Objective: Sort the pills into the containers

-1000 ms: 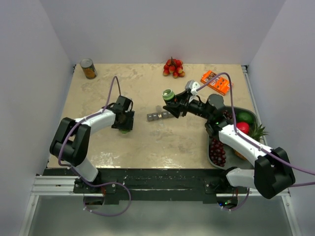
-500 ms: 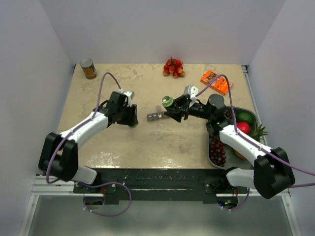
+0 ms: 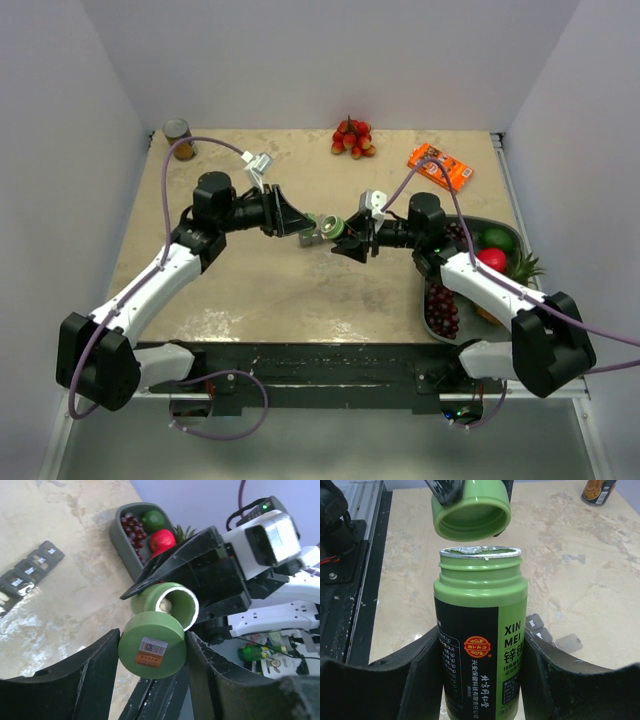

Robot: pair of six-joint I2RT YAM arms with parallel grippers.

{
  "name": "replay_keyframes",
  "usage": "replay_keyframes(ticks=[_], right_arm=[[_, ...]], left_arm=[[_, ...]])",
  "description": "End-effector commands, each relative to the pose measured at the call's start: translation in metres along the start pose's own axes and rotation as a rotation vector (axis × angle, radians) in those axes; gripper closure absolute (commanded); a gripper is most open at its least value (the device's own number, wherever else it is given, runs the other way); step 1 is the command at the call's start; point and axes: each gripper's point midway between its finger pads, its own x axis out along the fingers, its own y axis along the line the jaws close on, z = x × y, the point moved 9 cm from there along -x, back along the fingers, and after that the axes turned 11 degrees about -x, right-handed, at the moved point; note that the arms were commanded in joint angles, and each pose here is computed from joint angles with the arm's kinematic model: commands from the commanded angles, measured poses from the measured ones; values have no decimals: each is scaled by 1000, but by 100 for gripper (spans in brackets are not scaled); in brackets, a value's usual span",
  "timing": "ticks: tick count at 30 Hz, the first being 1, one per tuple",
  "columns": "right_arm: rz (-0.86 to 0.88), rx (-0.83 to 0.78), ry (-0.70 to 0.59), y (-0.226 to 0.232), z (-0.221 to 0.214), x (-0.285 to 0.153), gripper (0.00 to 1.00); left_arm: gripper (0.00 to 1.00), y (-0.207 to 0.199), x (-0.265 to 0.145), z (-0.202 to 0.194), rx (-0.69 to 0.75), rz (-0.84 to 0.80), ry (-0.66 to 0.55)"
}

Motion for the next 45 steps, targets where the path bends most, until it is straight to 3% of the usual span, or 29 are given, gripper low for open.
replay_keyframes(ticks=[1,19,25,35,41,45], right_arm=[[-8,-95,-32,-9,22,6,100],[-12,-129,94,-5,15,27,100],[6,-185,147,-5,17,28,100],[20,-164,145,-3,21,31,100],[73,-159,102,3,28,30,100],[187,-112,-1,13,35,26,100]], left_arm=[[84,-15,3,1,-8,-113,44],[87,-17,17,3,-9,-69,103],[88,-2,20,-4,-26,116,207],[92,3,33,-7,64,249,327],[92,9,36,-12,107,209,427],[92,7,37,-18,115,77,504]])
